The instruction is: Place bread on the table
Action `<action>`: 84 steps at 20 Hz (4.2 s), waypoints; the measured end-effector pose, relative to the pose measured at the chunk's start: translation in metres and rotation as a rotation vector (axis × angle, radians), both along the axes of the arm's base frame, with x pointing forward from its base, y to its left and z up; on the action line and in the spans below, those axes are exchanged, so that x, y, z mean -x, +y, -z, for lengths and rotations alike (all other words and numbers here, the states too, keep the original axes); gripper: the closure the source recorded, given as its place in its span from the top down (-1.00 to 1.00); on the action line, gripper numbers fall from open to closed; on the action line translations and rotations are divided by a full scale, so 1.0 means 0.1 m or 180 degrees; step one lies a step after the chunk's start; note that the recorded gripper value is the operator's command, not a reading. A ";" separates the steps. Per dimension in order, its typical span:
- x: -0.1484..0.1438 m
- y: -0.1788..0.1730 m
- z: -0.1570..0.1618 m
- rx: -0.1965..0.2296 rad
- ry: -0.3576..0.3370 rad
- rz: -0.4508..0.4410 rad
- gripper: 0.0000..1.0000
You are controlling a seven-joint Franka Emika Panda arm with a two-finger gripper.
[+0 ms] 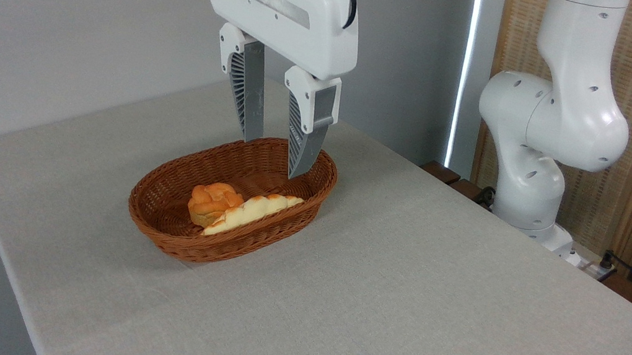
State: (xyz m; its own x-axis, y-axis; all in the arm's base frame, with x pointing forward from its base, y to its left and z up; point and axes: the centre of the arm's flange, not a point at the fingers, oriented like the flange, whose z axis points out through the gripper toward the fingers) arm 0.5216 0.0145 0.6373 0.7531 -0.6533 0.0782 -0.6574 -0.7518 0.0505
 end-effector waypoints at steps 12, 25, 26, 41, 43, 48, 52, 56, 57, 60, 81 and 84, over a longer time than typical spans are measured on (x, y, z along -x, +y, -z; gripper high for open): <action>0.03 0.01 -0.03 0.0002 0.0010 -0.0006 1.00; 0.04 -0.06 0.00 0.0000 0.0055 0.0039 1.00; 0.03 -0.11 0.02 -0.0002 0.0069 0.0068 1.00; -0.26 -1.33 0.90 -0.0027 0.0509 0.0759 1.00; -0.29 -1.48 1.10 -0.0018 0.0585 0.0842 1.00; -0.32 -1.71 1.42 -0.0010 0.0762 0.0868 1.00; -0.30 -1.85 1.61 -0.0017 0.0885 0.0896 1.00; -0.25 -1.92 1.75 -0.0089 0.0985 0.0823 1.00; -0.26 -1.90 1.76 -0.0164 0.0977 0.0770 1.00; -0.24 -1.93 1.76 -0.0326 0.0961 0.0544 1.00; -0.25 -1.87 1.68 -0.0404 0.0900 0.0398 1.00; -0.26 -1.87 1.73 -0.0443 0.0921 0.0415 1.00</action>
State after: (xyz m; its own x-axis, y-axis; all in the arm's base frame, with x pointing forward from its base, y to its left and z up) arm 0.5479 -0.1724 0.4640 0.6404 -0.7349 -0.2230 -0.7220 -0.6751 0.1516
